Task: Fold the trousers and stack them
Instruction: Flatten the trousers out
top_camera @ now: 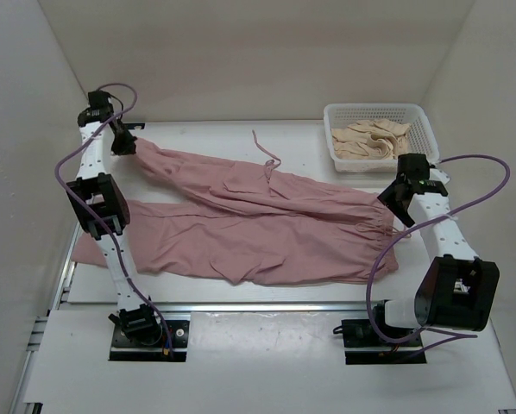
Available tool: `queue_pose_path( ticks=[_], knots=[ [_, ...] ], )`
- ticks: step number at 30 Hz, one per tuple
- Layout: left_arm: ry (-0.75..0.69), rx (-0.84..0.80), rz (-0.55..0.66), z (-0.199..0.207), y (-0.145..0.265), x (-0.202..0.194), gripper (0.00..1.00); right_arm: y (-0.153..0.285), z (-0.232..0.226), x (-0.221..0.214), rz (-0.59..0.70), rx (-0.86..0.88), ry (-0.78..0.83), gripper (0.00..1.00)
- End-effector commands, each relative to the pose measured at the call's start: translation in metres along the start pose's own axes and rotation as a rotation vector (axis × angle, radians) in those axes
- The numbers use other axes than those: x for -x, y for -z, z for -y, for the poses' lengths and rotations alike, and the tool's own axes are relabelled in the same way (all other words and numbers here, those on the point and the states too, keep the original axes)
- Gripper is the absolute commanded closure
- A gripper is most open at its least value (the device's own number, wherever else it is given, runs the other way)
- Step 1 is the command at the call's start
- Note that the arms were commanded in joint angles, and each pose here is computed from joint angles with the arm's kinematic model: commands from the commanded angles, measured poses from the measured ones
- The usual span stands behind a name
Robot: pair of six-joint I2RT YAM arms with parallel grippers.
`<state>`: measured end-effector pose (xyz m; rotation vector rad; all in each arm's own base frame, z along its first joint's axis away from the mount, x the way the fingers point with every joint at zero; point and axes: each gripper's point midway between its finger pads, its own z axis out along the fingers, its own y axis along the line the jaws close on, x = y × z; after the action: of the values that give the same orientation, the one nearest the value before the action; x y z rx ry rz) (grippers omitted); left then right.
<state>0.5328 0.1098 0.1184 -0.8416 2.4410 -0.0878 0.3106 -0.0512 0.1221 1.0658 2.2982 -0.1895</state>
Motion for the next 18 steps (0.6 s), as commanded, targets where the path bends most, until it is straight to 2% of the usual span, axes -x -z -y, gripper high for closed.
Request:
queue_pose_path(
  ticks=[1,3,6,7,8,9,10,13,18],
  knots=[
    [-0.025,-0.084,0.085,0.027,0.035,0.029,0.9,0.002,-0.003,0.003,0.019,0.033,-0.009,0.27],
    [-0.036,-0.102,0.093,0.037,0.03,0.032,0.9,0.004,-0.006,0.005,0.026,0.054,-0.015,0.27],
    [-0.023,-0.063,0.097,0.031,0.015,0.034,0.9,0.005,-0.007,0.004,0.027,0.066,-0.018,0.27],
    [-0.023,-0.061,0.093,0.032,0.011,0.035,0.85,0.005,-0.007,0.004,0.027,0.066,-0.018,0.27],
    [-0.023,-0.06,0.091,0.032,0.009,0.036,0.66,0.005,-0.007,0.004,0.027,0.066,-0.018,0.27],
    [-0.023,-0.059,0.089,0.032,0.01,0.037,0.22,0.005,-0.007,0.004,0.027,0.066,-0.018,0.27],
    [-0.023,-0.073,0.091,0.035,0.014,0.038,0.01,0.007,-0.007,0.006,0.034,0.072,-0.021,0.27],
    [-0.032,-0.057,0.094,0.031,0.021,0.037,0.01,0.008,-0.006,0.005,0.035,0.073,-0.021,0.27],
    [-0.024,0.033,0.165,0.012,0.069,0.041,0.01,0.012,-0.004,0.005,0.044,0.08,-0.016,0.26]
  ],
)
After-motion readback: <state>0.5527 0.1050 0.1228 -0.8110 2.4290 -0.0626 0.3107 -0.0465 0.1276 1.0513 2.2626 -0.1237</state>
